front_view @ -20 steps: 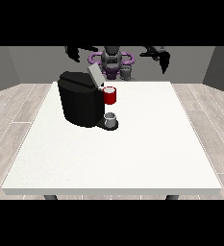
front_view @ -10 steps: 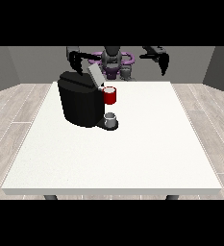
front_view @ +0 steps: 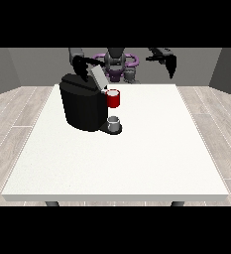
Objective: Insert the coffee pod into the coffee machine and close the lid
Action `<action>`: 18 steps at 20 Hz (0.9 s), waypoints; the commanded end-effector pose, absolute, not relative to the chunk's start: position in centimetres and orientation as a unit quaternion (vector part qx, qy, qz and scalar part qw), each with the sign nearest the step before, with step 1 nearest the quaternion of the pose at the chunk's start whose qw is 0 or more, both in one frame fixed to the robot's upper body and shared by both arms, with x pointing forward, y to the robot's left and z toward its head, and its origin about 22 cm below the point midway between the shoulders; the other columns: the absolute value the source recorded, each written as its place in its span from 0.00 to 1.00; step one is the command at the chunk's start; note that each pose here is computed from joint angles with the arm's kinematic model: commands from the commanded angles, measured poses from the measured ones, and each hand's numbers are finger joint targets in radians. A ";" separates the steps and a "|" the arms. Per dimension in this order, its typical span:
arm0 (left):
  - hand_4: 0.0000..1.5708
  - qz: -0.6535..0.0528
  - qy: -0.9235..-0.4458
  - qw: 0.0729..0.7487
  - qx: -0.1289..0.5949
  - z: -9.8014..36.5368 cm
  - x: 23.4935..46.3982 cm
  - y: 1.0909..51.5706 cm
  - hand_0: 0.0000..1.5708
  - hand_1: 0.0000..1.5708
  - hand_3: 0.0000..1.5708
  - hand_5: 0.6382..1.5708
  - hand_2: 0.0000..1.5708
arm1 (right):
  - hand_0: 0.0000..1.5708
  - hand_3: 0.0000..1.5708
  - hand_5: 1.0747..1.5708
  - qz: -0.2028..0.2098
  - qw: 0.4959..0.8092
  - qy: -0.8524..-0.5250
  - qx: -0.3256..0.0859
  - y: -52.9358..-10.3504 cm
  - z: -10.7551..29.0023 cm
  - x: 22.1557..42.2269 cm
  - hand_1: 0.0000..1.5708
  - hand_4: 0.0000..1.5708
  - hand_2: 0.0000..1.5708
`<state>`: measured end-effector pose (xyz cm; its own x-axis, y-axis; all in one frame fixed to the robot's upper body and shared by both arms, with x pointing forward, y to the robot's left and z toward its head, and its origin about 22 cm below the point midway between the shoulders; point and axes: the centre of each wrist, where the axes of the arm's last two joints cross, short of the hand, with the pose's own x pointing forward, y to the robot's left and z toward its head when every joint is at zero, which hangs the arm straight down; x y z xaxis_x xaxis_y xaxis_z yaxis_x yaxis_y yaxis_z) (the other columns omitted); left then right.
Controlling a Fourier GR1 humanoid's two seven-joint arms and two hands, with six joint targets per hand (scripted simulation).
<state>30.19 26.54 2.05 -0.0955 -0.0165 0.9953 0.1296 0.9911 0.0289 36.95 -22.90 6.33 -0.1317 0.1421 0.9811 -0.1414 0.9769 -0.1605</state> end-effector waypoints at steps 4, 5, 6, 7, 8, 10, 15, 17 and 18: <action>0.00 -0.061 -0.750 0.658 -0.037 3.9 30.8 25.5 0.00 0.00 0.00 1.00 0.00 | 0.00 0.00 1.00 0.096 0.650 -0.754 -0.004 -21.3 6.9 38.6 0.00 0.03 0.00; 0.00 -0.060 -0.731 0.680 -0.028 1.7 28.8 23.7 0.00 0.00 0.00 1.00 0.00 | 0.00 0.00 1.00 0.108 0.674 -0.731 0.008 -22.3 5.5 37.7 0.00 0.00 0.00; 0.00 -0.058 -0.735 0.675 -0.031 3.0 29.9 26.0 0.00 0.00 0.00 1.00 0.00 | 0.00 0.00 1.00 0.119 0.659 -0.743 0.008 -21.8 6.3 38.3 0.00 0.00 0.00; 0.00 -0.059 -0.746 0.663 -0.031 2.3 29.8 27.1 0.00 0.00 0.00 1.00 0.00 | 0.00 0.00 1.00 0.122 0.659 -0.742 0.016 -21.2 6.3 38.2 0.00 0.00 0.00; 0.00 -0.068 -0.753 0.653 -0.032 2.7 30.2 27.5 0.00 0.00 0.00 1.00 0.00 | 0.00 0.00 1.00 0.118 0.637 -0.762 0.003 -21.6 7.9 39.1 0.00 0.00 0.00; 0.00 -0.055 -0.749 0.659 -0.037 3.9 30.7 28.9 0.00 0.00 0.00 1.00 0.00 | 0.00 0.00 1.00 0.125 0.648 -0.751 0.012 -20.5 7.0 38.8 0.00 0.00 0.00; 0.00 -0.051 -0.742 0.669 -0.010 3.5 30.7 28.5 0.00 0.00 0.00 1.00 0.00 | 0.00 0.00 1.00 0.146 0.647 -0.748 0.019 -19.3 6.0 38.3 0.00 0.00 0.00; 0.00 -0.044 -0.746 0.664 -0.021 1.2 29.2 28.0 0.00 0.00 0.00 1.00 0.00 | 0.00 0.00 1.00 0.137 0.636 -0.760 0.011 -22.6 8.5 39.7 0.00 0.00 0.00; 0.02 -0.038 -0.744 0.667 -0.006 1.5 30.2 29.0 0.00 0.00 0.00 1.00 0.00 | 0.00 0.00 1.00 0.152 0.639 -0.753 0.019 -18.8 8.0 39.1 0.00 0.05 0.00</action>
<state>30.10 28.13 2.25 -0.1181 -0.0357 0.9924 0.0950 0.9944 0.0471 39.15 -20.23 7.98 -0.1968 0.1551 0.9681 -0.1858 0.9636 -0.1922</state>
